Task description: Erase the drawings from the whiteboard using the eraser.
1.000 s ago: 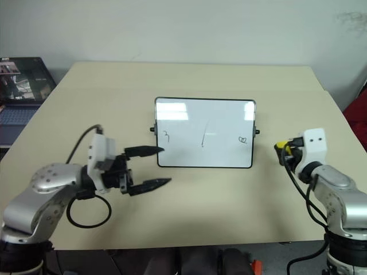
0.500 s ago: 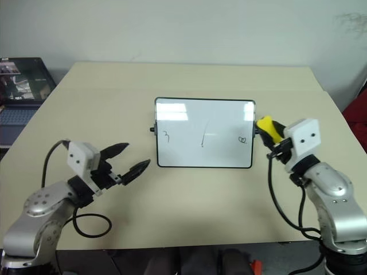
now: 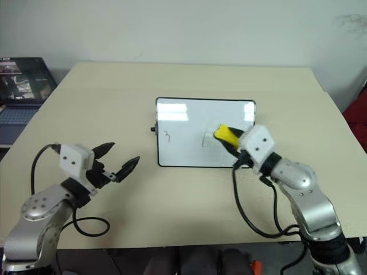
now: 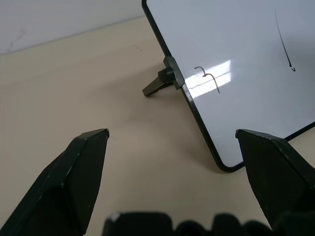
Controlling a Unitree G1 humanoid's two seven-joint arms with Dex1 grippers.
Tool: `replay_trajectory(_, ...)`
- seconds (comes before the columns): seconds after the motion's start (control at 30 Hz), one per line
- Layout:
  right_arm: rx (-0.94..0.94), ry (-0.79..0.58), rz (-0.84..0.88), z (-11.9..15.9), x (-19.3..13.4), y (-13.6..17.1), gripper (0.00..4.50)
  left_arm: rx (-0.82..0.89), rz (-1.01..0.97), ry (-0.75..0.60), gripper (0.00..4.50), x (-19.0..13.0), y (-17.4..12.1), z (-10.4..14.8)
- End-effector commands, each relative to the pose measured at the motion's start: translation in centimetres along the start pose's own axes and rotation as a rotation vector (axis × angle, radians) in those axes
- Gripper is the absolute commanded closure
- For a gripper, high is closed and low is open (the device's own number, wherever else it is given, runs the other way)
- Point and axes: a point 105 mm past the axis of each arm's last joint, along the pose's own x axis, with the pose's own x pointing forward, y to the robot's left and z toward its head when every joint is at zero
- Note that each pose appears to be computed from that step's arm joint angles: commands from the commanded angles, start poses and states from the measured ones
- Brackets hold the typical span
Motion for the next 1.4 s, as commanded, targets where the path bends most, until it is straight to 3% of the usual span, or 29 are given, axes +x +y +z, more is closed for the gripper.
replay_trajectory(0.03, -0.035, -0.02, -0.034, 1.2, 2.5, -0.7, 3.35, 0.004, -0.034, -0.029, 0.0, -0.2, -0.1, 1.0)
replay_trajectory(0.33, -0.182, -0.062, 0.024, 3.0, 7.4, 1.6, 3.36, -0.046, -0.013, -0.028, 0.0, -0.7, 2.3, 0.9)
replay_trajectory(0.6, -0.26, -0.045, 0.064, 3.3, 10.9, 3.0, 3.36, -0.039, -0.089, -0.015, 0.0, -0.4, 1.6, 1.1)
replay_trajectory(1.17, -0.347, -0.03, 0.11, 3.5, 14.5, 3.7, 3.36, -0.018, -0.187, 0.003, 0.0, -0.1, 0.2, 1.2)
replay_trajectory(1.4, -0.338, 0.024, 0.131, 2.2, 15.6, 4.1, 3.36, -0.019, -0.204, 0.008, 0.0, -0.1, -0.2, 1.1)
